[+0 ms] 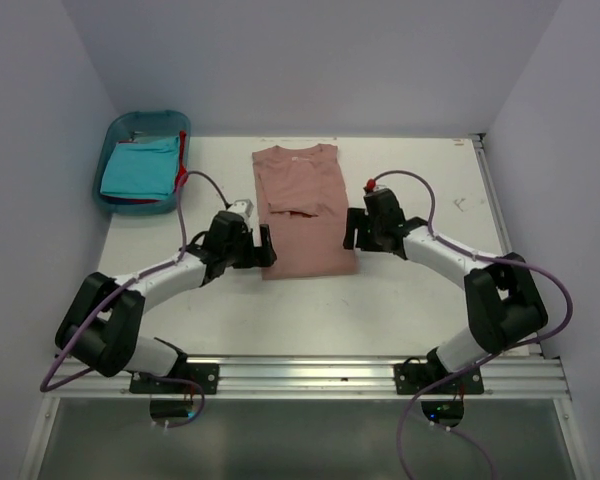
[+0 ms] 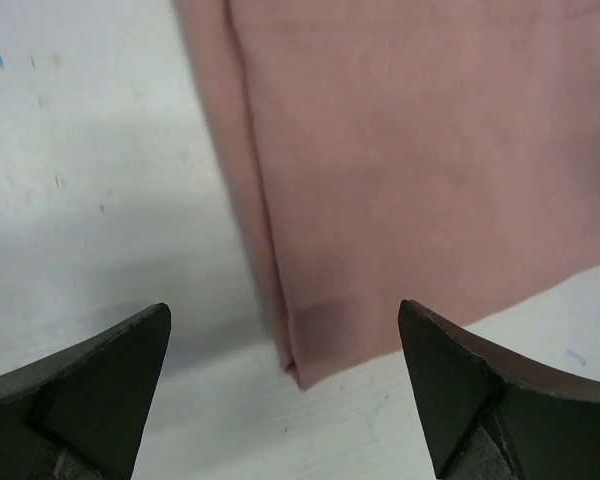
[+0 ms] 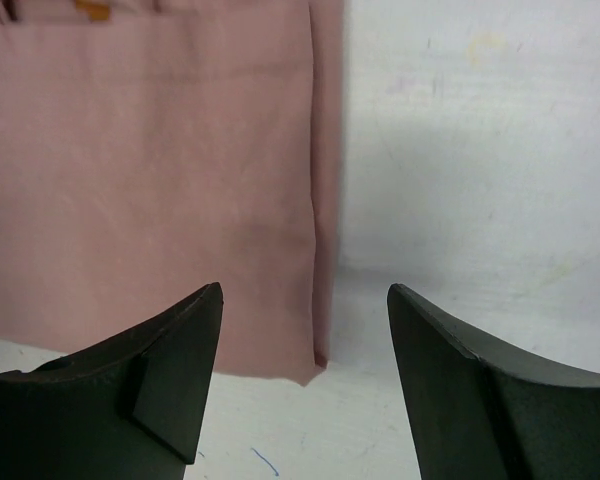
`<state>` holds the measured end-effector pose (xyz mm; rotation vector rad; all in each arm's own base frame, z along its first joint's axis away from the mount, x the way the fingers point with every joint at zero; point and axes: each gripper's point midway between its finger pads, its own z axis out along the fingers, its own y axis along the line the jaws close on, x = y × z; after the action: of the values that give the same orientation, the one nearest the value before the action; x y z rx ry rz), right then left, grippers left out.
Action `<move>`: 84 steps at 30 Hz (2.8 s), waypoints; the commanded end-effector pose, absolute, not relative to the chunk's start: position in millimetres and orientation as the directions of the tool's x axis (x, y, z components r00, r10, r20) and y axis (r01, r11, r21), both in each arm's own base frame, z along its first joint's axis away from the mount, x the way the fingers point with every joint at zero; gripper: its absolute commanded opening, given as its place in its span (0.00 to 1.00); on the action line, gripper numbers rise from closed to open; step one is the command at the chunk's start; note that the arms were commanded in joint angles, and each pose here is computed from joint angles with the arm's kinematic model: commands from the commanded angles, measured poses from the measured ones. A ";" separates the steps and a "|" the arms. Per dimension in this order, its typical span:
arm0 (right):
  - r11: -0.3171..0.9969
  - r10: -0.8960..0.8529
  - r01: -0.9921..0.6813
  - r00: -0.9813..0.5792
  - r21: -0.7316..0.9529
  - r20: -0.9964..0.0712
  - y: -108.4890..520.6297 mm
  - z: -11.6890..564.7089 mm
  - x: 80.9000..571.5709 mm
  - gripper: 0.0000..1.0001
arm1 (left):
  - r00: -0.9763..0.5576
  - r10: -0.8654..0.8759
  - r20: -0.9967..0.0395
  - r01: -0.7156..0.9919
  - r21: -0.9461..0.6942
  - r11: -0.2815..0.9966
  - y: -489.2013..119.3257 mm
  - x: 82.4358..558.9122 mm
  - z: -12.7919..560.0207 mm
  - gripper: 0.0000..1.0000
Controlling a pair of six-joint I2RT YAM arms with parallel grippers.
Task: Fold and stack the t-shirts
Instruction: Fold the folded rectangular tshirt in 1/3 of the way, then grab one side of the 2/3 rectangular tshirt with both arms
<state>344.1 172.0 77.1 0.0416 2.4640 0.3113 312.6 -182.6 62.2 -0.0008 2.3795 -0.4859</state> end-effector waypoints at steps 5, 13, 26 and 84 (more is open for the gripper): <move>0.924 0.161 -0.069 -0.822 0.375 -0.547 189.0 64.8 323.1 0.71 | -0.769 -0.169 -0.617 0.169 -0.450 0.877 -191.4 286.5 63.5 1.00; 0.909 0.176 -0.054 -0.848 0.413 -0.499 187.6 48.9 300.3 0.70 | -0.792 -0.161 -0.589 0.172 -0.469 0.866 -193.6 276.9 46.1 1.00; 0.914 0.198 -0.010 -0.862 0.405 -0.467 172.2 22.7 269.3 0.65 | -0.837 -0.147 -0.527 0.149 -0.478 0.865 -192.4 261.3 14.8 1.00; 0.915 0.152 -0.040 -0.889 0.403 -0.432 178.8 4.6 271.2 0.00 | -0.983 -0.099 -0.154 -0.011 -0.489 0.872 -182.2 181.7 -65.3 0.00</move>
<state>288.9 184.9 15.1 0.1019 2.5363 0.5830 264.6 -228.3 6.1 -0.0076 2.4742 -0.9690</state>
